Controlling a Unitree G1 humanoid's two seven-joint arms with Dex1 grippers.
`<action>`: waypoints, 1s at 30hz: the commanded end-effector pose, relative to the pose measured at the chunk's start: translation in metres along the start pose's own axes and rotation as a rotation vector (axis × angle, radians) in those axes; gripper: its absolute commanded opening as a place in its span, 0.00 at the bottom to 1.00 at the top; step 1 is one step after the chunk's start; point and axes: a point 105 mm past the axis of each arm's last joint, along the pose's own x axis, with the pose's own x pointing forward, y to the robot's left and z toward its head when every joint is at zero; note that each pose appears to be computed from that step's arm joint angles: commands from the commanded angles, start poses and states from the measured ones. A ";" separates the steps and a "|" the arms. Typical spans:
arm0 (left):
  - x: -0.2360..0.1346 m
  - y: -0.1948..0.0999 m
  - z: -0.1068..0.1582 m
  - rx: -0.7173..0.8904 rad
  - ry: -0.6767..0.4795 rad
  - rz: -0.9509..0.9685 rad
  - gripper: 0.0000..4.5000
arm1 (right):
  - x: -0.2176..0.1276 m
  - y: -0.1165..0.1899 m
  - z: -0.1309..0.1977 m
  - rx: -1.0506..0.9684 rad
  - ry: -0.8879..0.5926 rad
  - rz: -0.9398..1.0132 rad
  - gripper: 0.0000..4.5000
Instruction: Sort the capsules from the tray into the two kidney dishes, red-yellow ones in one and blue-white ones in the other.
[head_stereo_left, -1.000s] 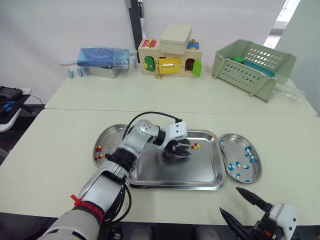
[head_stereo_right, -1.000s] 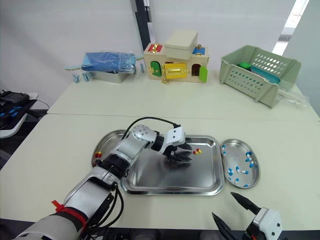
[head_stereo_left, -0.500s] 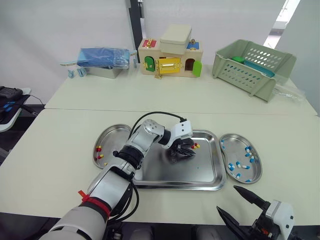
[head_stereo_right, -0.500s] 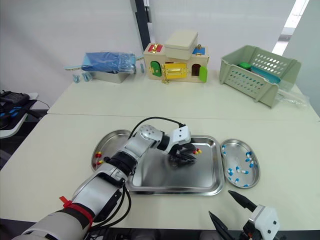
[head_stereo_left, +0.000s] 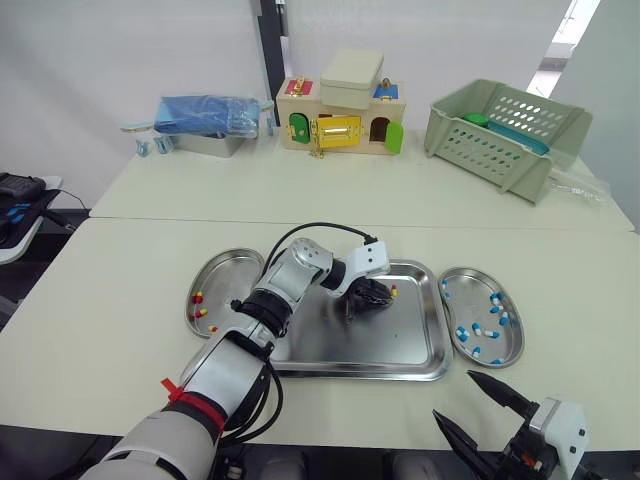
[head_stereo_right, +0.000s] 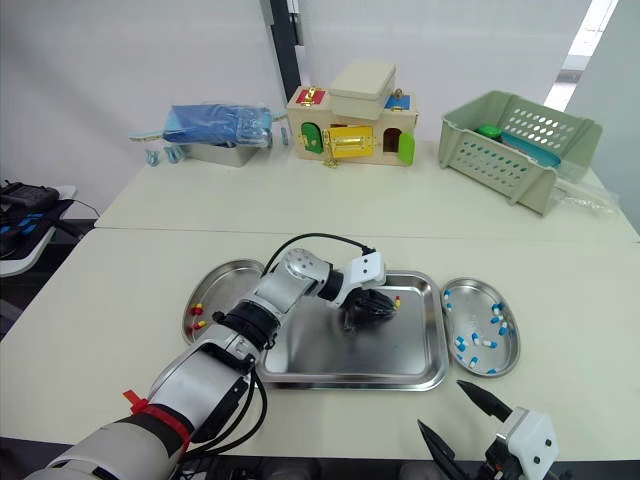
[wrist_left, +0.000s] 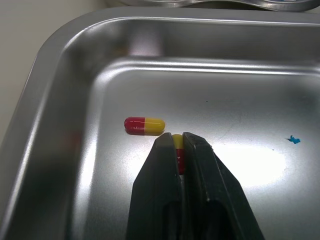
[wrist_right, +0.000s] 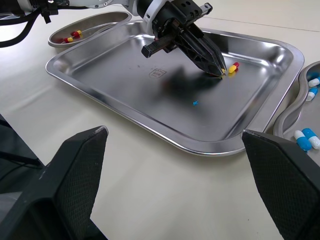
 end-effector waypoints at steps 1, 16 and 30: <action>-0.002 0.001 0.000 0.007 0.019 -0.005 0.01 | 0.000 0.005 0.008 -0.006 -0.032 0.020 1.00; -0.083 -0.020 0.015 -0.109 -0.123 0.117 0.01 | -0.002 0.014 0.010 -0.087 0.012 0.205 1.00; -0.220 -0.020 -0.030 -0.421 -0.111 0.839 0.01 | 0.006 0.007 0.009 -0.129 0.023 0.381 1.00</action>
